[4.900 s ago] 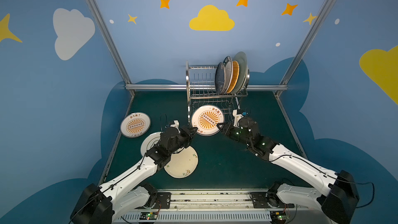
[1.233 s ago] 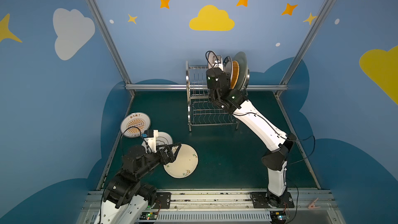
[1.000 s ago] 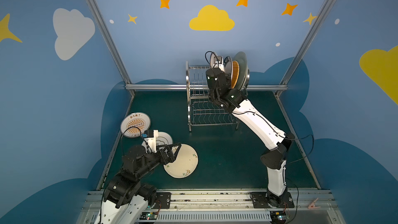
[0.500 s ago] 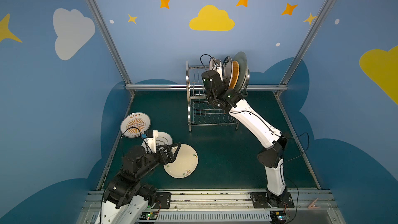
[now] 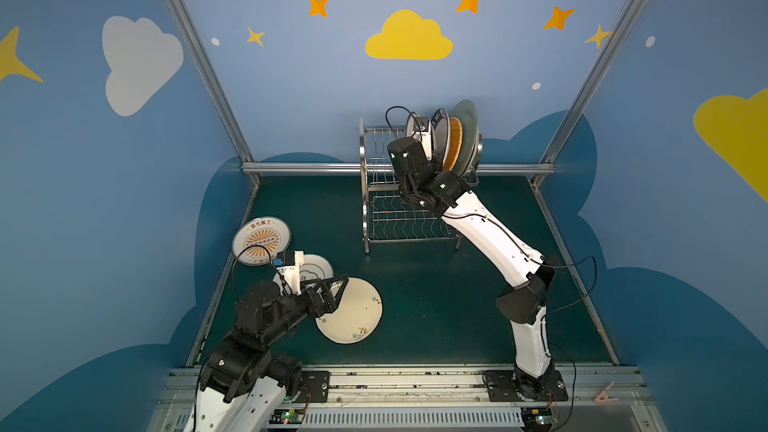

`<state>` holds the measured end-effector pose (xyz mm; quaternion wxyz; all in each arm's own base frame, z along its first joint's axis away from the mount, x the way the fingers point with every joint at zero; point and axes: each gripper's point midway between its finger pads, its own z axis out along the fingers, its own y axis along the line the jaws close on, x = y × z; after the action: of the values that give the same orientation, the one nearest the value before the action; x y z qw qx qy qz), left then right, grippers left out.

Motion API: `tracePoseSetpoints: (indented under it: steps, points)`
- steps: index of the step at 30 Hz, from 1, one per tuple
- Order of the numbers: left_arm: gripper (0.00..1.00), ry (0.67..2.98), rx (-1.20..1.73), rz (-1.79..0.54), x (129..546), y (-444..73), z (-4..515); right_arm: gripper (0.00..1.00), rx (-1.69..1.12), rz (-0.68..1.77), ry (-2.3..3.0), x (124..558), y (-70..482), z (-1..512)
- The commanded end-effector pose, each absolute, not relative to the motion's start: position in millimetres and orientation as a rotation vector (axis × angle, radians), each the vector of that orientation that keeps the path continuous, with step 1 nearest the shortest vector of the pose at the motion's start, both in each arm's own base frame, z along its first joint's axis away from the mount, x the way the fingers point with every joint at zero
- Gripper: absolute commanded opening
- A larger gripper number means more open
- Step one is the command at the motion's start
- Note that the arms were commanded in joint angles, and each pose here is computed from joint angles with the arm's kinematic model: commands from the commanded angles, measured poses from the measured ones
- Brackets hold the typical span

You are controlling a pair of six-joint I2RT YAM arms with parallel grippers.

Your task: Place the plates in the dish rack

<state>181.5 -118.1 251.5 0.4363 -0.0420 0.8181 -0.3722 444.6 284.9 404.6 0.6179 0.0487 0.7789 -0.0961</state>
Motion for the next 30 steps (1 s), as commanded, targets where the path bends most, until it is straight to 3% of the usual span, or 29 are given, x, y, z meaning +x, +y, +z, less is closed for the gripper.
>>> tracePoseSetpoints:
  steps: [1, 14, 30]
  points:
    - [1.0, 2.017, -0.095, -0.928, 180.7, -117.6, 254.0, 0.0, 0.155, -0.266, 1.78, 442.7, 273.7, 408.6]
    - [1.0, 2.01, -0.089, -0.938, 180.1, -118.6, 255.8, 0.0, 0.181, -0.336, 1.774, 438.9, 264.0, 405.7]
    - [1.0, 2.01, -0.099, -0.945, 182.5, -117.9, 255.3, 0.0, 0.167, -0.181, 1.85, 434.4, 276.8, 394.9]
